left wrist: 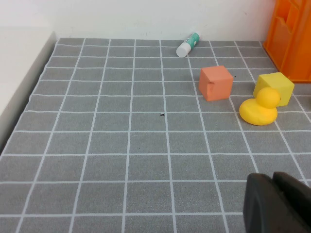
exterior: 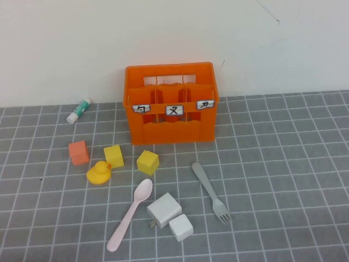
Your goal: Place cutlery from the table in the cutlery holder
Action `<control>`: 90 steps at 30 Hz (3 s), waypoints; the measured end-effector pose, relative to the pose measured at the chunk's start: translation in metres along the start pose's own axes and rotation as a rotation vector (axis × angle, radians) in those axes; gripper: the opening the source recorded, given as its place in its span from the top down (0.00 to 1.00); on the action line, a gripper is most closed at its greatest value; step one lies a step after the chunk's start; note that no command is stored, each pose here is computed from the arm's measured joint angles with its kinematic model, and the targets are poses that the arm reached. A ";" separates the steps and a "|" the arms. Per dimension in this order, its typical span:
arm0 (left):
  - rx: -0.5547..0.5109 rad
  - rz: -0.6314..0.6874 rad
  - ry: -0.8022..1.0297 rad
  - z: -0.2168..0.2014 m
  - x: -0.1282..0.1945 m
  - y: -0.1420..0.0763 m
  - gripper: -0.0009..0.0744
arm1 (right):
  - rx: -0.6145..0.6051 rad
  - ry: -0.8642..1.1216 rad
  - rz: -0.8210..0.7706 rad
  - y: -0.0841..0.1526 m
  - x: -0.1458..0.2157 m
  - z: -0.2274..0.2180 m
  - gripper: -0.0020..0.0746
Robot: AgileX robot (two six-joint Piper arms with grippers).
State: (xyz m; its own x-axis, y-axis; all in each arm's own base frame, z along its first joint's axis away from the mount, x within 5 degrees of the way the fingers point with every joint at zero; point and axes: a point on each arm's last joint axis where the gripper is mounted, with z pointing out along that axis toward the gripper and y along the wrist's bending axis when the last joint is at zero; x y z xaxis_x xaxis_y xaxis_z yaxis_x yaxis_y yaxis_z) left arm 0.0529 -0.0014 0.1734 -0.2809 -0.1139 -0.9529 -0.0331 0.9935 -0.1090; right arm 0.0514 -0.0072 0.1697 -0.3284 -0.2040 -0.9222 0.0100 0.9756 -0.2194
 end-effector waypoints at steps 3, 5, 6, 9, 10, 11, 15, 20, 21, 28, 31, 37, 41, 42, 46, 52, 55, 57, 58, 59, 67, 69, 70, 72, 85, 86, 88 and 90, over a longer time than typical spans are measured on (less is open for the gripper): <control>0.000 0.000 0.000 0.000 0.000 0.000 0.99 | 0.000 0.000 0.000 0.000 0.000 0.000 0.94; 0.000 0.000 0.000 0.000 0.000 0.000 0.99 | 0.000 0.000 0.000 0.000 0.000 0.000 0.94; 0.000 0.000 0.000 0.000 0.000 0.000 0.99 | 0.000 0.000 0.000 0.000 0.000 0.000 0.94; 0.000 0.000 0.000 0.000 0.000 0.000 0.99 | 0.000 0.000 0.000 0.000 0.000 0.000 0.94; 0.000 0.000 0.000 0.000 0.000 0.000 0.99 | 0.000 0.000 0.000 0.000 0.000 0.000 0.94; 0.000 0.000 0.000 0.000 0.000 0.000 0.99 | 0.000 0.000 0.000 0.000 0.000 0.000 0.94; 0.000 0.000 0.000 0.000 0.000 0.000 0.99 | 0.000 0.000 0.000 0.000 0.000 0.000 0.94; 0.001 -0.001 0.002 0.000 0.000 0.000 0.99 | 0.000 0.000 0.000 0.000 0.000 0.000 0.94; 0.001 -0.001 0.002 0.000 0.000 0.000 0.99 | 0.000 0.000 0.000 0.000 0.000 0.000 0.94; 0.000 0.000 0.002 0.000 0.000 0.000 0.99 | 0.000 0.000 0.000 0.000 0.000 0.000 0.94; 0.000 0.000 0.002 0.000 0.000 0.000 0.99 | 0.000 0.000 0.000 0.000 0.000 0.000 0.94; 0.001 -0.004 0.002 0.000 0.000 0.000 0.99 | 0.000 0.000 0.000 0.000 0.000 0.000 0.94; 0.007 -0.019 0.002 0.000 0.000 -0.001 0.99 | 0.000 0.000 0.000 0.000 0.000 0.000 0.94; 0.010 -0.026 0.002 0.000 0.000 -0.001 0.99 | 0.000 0.000 0.000 0.000 0.000 0.000 0.94; 0.047 -0.147 -0.015 0.000 -0.002 -0.004 0.99 | 0.000 0.000 0.000 0.000 0.000 0.000 0.94; 0.205 -0.861 -0.149 -0.002 -0.018 -0.011 0.99 | 0.000 0.000 0.000 0.000 0.000 0.000 0.94; 0.229 -1.025 -0.205 -0.003 -0.024 -0.008 0.99 | 0.000 0.000 0.000 0.000 0.000 0.000 0.94; 0.222 -1.002 -0.232 -0.004 -0.025 -0.007 0.99 | 0.000 0.000 0.000 0.000 0.000 0.000 0.94; 0.218 -0.984 -0.239 -0.004 -0.026 -0.007 0.99 | 0.000 0.000 0.000 0.000 0.000 0.000 0.94; 0.213 -0.966 -0.248 -0.004 -0.026 -0.006 0.99 | 0.000 0.000 0.000 0.000 0.000 0.000 0.94; 0.227 -0.897 -0.239 -0.005 -0.028 -0.009 0.99 | 0.000 0.000 0.000 0.000 0.000 0.000 0.94; 0.290 -0.769 -0.195 -0.012 -0.038 -0.018 0.99 | 0.000 0.000 0.000 0.000 0.000 0.000 0.94; 0.321 -0.710 -0.174 -0.016 -0.043 -0.023 0.99 | 0.000 0.000 0.000 0.000 0.000 0.000 0.94; 0.375 -0.556 -0.138 -0.026 -0.062 -0.033 0.99 | 0.000 0.000 0.000 0.000 0.000 0.000 0.94; 0.332 0.323 0.380 -0.015 -0.150 -0.042 0.99 | 0.000 0.000 0.000 0.000 0.000 0.000 0.94; 0.322 0.348 0.401 -0.009 -0.157 -0.041 0.99 | 0.000 0.000 0.000 0.000 0.000 0.000 0.94; 0.306 0.383 0.438 0.005 -0.170 -0.040 0.99 | 0.000 0.000 0.000 0.000 0.000 0.000 0.94; 0.303 0.393 0.473 0.019 -0.180 -0.039 0.99 | 0.000 0.000 0.000 0.000 0.000 0.000 0.94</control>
State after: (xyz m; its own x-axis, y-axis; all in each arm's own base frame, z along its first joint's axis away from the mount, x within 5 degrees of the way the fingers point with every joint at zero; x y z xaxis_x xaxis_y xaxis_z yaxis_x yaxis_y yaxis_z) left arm 0.1232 -0.0200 0.3441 -0.6081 0.3354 -0.7195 0.4076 0.9097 0.0796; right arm 0.0514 -0.0072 0.1697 -0.3284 -0.2040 -0.9222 0.0100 0.9756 -0.2194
